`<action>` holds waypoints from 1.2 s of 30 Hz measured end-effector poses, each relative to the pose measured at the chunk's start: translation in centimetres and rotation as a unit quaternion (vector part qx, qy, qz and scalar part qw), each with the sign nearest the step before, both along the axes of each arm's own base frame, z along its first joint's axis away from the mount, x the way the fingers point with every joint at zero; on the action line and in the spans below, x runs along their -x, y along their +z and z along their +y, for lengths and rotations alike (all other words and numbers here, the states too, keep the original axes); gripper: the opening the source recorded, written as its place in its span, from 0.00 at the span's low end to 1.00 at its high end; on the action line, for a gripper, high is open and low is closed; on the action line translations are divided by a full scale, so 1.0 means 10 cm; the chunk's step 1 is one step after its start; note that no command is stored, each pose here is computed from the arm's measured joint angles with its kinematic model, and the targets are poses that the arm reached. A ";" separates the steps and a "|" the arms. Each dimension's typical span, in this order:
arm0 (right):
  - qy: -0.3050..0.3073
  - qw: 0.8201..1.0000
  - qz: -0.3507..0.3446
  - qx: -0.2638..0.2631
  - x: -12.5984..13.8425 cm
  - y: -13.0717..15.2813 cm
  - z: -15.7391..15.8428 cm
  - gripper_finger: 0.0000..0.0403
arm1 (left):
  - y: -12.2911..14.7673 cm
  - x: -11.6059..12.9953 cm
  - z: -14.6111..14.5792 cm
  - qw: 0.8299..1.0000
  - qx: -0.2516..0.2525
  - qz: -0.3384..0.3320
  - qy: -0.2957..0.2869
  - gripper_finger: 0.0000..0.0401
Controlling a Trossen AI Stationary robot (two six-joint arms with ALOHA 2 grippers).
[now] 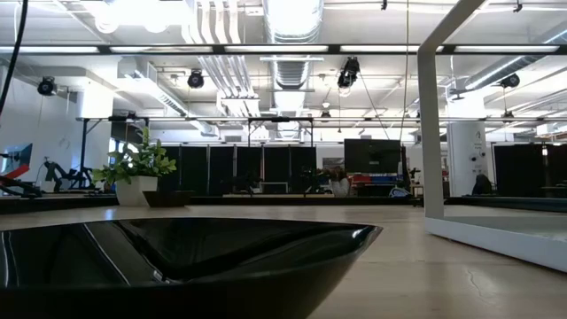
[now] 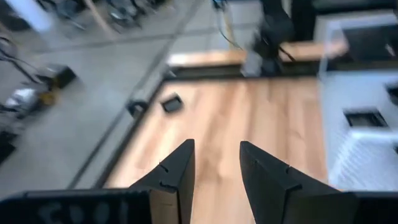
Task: Pick & Place Mini shaped plates
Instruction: Stack the distorted square plate on top of the other distorted square plate on the shelf
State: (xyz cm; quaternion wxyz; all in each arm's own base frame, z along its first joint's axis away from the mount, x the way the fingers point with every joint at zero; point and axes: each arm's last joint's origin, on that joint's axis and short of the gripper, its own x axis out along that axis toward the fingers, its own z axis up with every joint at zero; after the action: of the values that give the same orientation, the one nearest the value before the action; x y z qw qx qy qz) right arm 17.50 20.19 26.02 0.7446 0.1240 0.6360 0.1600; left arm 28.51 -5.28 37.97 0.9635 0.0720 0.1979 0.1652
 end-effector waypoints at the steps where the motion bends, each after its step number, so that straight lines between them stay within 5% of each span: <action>1: -0.004 1.000 -0.004 0.007 0.00 0.03 -0.01 0.17 | -0.03 0.01 0.00 1.000 0.006 0.014 -0.011 0.30; 15: -0.103 0.984 -0.107 0.103 0.05 0.54 -0.26 0.08 | -0.31 0.21 -0.12 0.966 0.115 0.195 -0.126 0.30; 24: -0.201 0.946 -0.223 0.124 0.19 0.79 -0.52 0.02 | -0.37 0.31 -0.24 0.950 0.138 0.241 -0.146 0.30; 36: -0.231 0.895 -0.339 0.177 0.33 1.01 -0.76 0.02 | -0.56 0.47 -0.51 0.927 0.183 0.295 -0.146 0.30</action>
State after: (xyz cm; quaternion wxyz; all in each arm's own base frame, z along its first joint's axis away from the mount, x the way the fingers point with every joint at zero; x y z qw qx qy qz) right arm 14.21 12.55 36.11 0.9406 0.0720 0.3166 -0.0991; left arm 23.78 -10.35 32.39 0.8716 -0.0318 0.4870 -0.0449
